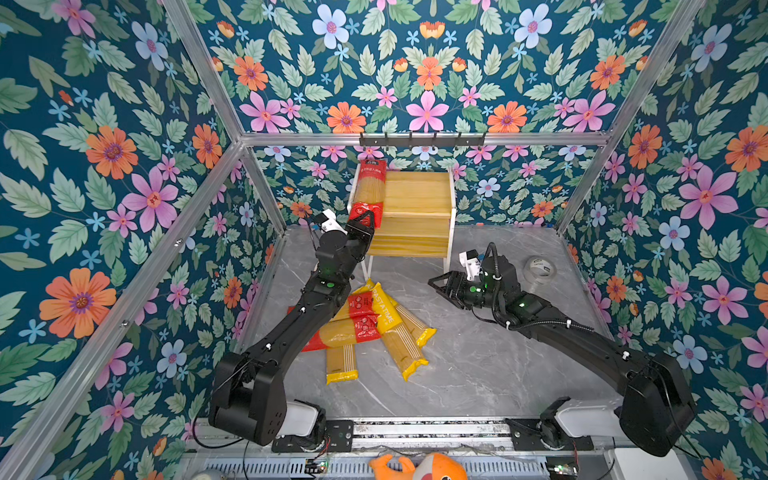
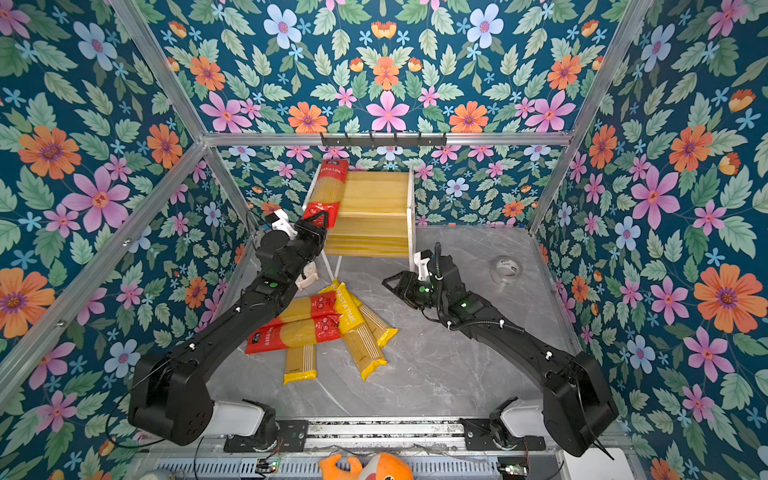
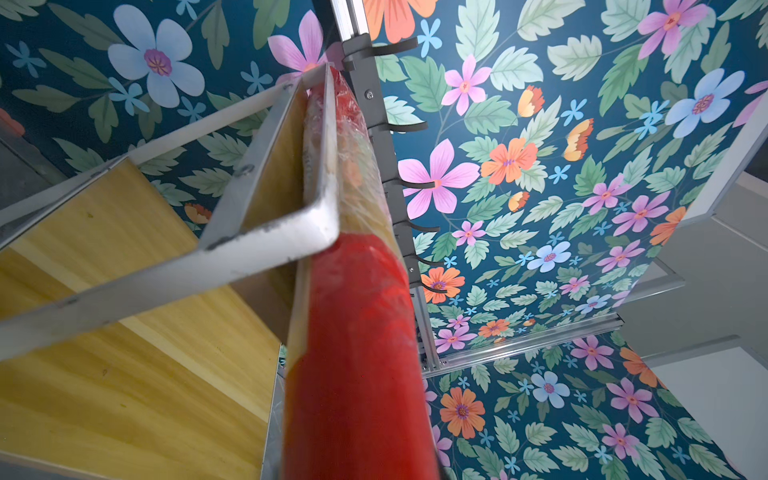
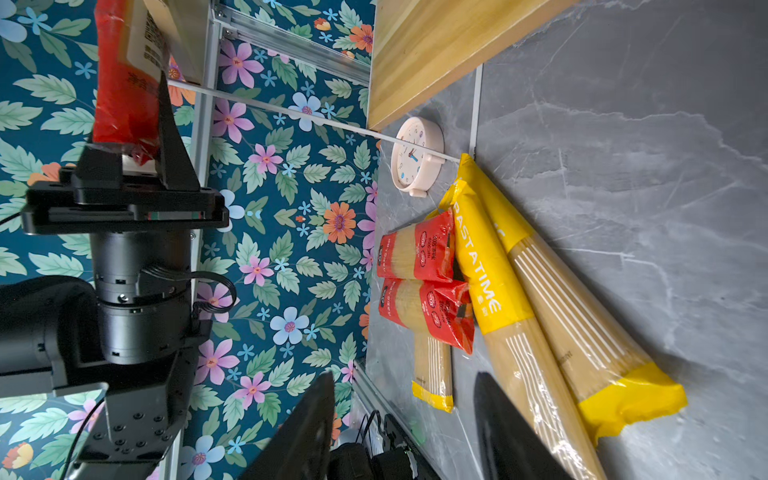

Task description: Place and organize the pasta boxes and bags onto the shelf

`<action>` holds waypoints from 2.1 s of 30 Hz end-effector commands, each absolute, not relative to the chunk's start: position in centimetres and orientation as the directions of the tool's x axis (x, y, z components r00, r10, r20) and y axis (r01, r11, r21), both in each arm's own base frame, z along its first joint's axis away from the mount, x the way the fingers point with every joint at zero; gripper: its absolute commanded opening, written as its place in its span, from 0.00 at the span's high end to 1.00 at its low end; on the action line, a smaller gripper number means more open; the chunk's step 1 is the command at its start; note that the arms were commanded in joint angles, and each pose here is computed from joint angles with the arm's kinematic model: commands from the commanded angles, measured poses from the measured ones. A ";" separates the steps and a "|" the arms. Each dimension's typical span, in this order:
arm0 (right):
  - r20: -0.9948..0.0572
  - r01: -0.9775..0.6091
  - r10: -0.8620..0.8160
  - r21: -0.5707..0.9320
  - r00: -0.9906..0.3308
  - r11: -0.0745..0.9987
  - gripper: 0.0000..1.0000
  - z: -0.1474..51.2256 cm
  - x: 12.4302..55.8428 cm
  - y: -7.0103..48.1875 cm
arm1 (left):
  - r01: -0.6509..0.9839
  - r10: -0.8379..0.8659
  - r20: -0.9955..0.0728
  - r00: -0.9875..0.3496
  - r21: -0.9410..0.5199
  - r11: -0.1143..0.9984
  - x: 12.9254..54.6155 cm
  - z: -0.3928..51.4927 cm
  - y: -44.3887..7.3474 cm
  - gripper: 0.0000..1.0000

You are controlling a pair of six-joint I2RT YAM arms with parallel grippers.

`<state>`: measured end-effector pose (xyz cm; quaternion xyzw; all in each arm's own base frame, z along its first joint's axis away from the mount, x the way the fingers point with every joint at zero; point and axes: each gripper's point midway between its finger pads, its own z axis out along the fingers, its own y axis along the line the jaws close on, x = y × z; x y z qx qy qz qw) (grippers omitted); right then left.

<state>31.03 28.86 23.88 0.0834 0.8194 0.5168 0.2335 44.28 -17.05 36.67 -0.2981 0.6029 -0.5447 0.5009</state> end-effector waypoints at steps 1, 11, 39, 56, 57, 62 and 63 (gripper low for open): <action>-0.326 -0.130 0.386 0.882 -0.863 0.453 0.45 24.3 31.1 28.6 | 0.229 -0.909 -0.250 -0.332 -0.957 0.179 44.7 37.6 -17.5 0.86; -0.320 -0.092 0.366 0.848 -0.874 0.522 0.45 20.8 30.4 27.7 | 0.236 -0.897 -0.296 -0.329 -0.945 0.225 44.4 37.5 -16.9 0.63; -0.196 -0.209 -0.093 0.728 -0.976 0.653 0.49 8.8 24.7 44.7 | -0.202 -0.571 -0.696 -0.435 -0.543 0.815 29.3 17.9 -6.7 0.24; -0.210 -0.226 -0.103 0.730 -0.972 0.645 0.80 7.8 26.2 47.0 | -0.188 -0.570 -0.694 -0.441 -0.549 0.814 28.8 17.9 -6.8 0.24; -0.216 -0.234 -0.107 0.741 -0.971 0.630 0.83 8.6 26.0 46.9 | -0.187 -0.570 -0.694 -0.439 -0.550 0.814 28.8 18.0 -6.8 0.24; -0.248 -0.266 -0.115 0.746 -0.962 0.610 0.96 11.1 24.7 45.0 | -0.176 -0.577 -0.684 -0.447 -0.565 0.806 29.1 18.2 -7.3 0.24; -0.259 -0.274 -0.116 0.738 -0.959 0.616 0.98 11.4 24.5 44.2 | -0.170 -0.579 -0.680 -0.450 -0.571 0.803 29.1 18.1 -7.5 0.24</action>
